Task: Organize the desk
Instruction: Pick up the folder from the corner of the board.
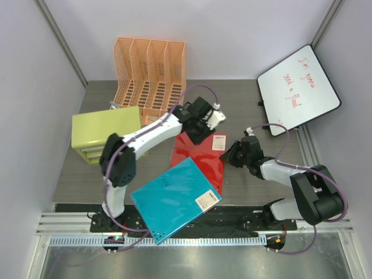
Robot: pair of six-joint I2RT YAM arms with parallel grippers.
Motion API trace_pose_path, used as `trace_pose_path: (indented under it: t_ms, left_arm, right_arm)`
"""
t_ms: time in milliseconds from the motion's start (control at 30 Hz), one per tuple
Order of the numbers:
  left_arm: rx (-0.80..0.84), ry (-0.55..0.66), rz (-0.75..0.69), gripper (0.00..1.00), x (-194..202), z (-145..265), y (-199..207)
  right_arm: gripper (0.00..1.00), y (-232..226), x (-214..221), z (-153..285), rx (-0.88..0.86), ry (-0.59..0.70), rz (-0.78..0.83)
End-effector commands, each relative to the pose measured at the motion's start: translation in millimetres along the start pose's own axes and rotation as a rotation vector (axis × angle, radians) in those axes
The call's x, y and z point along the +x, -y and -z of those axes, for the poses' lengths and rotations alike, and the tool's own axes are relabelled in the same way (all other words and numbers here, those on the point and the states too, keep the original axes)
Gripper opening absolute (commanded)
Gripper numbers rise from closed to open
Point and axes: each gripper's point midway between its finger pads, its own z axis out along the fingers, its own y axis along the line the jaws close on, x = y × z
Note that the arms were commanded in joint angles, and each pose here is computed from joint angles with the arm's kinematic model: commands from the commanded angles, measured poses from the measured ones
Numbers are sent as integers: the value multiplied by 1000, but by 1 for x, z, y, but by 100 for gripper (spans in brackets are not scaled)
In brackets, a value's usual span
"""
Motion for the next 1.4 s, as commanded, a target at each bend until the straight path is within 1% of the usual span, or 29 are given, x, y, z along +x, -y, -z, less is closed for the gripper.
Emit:
trace_pose_path:
  t_ms: [0, 33, 67, 133, 167, 233, 267, 433, 500, 567, 600, 633, 667, 700, 733, 767, 800, 833, 867, 900, 933, 1000, 1033, 1100, 1167, 1233, 1267, 1300, 1367]
  left_arm:
    - [-80, 34, 68, 38, 31, 77, -43]
    - [-102, 14, 75, 38, 43, 79, -52]
    - [-117, -31, 113, 38, 68, 78, -66]
    - [-141, -57, 145, 38, 89, 82, -79]
    - [-158, -98, 162, 38, 109, 79, -86]
    - [-168, -108, 170, 38, 121, 81, -88]
    - [-164, -124, 173, 38, 131, 78, -86]
    - [-158, -139, 189, 38, 139, 74, -81]
    - [-157, -143, 197, 38, 139, 71, -82]
    - [-150, -158, 199, 37, 142, 65, -81]
    - [-174, -174, 192, 37, 145, 64, -85]
    - [-170, -188, 188, 37, 149, 61, -84]
    - [-167, -198, 185, 37, 151, 58, -82]
    - [-160, -208, 181, 37, 153, 56, -80]
    - [-143, -221, 172, 37, 156, 53, -73]
    - [-135, -222, 163, 37, 156, 52, -69]
    - [-128, -227, 155, 37, 157, 51, -65]
    - [-111, -233, 135, 37, 159, 48, -56]
    - [-106, -234, 122, 36, 158, 46, -51]
    - [-101, -240, 106, 37, 159, 45, -47]
    - [-95, -245, 82, 36, 158, 41, -39]
    - [-88, -255, 60, 37, 159, 37, -33]
    - [-85, -254, 50, 36, 157, 34, -29]
    - [-76, -253, 48, 36, 154, 32, -26]
    - [-76, -247, 41, 36, 150, 28, -23]
    - [-75, -246, 36, 35, 145, 22, -19]
    - [-74, -246, 37, 35, 144, 20, -19]
    - [-75, -241, 43, 35, 142, 18, -18]
    - [-74, -244, 38, 35, 141, 14, -16]
  right_arm:
    - [19, 26, 72, 14, 62, -283, -9]
    - [15, 28, 73, 14, 67, -284, -9]
    - [12, 28, 74, 15, 64, -285, -6]
    - [1, 28, 71, 15, 68, -271, -3]
    - [1, 29, 71, 16, 76, -268, 1]
    - [1, 24, 61, 20, 72, -234, 12]
    - [1, 22, 51, 26, 84, -189, 21]
    - [1, 4, -2, 53, 117, -5, 85]
    - [1, 8, -17, 67, 167, 58, 99]
    - [1, 6, -24, 77, 184, 79, 117]
    - [1, -2, -23, 82, 145, 72, 127]
    - [5, -8, -19, 84, 113, 48, 150]
    - [12, -14, -10, 85, 70, -3, 162]
    - [36, -26, 10, 87, -18, -107, 169]
    - [43, -29, 21, 89, -44, -168, 163]
    - [47, -26, 35, 93, -40, -234, 147]
    - [57, -24, 44, 97, -46, -277, 131]
    - [60, -27, 55, 105, -86, -310, 119]
    - [63, -25, 62, 112, -85, -334, 96]
    - [69, -26, 66, 119, -99, -340, 90]
    - [71, -32, 70, 129, -142, -347, 87]
    - [71, -27, 88, 141, -145, -416, 32]
    - [71, -32, 93, 149, -191, -428, 21]
    - [71, -26, 106, 156, -178, -466, -23]
    - [72, -28, 114, 164, -220, -490, -42]
    - [72, -20, 127, 163, -209, -524, -104]
    - [72, -22, 128, 164, -240, -513, -111]
    - [72, -17, 135, 161, -228, -527, -159]
    - [72, -15, 137, 159, -240, -518, -184]
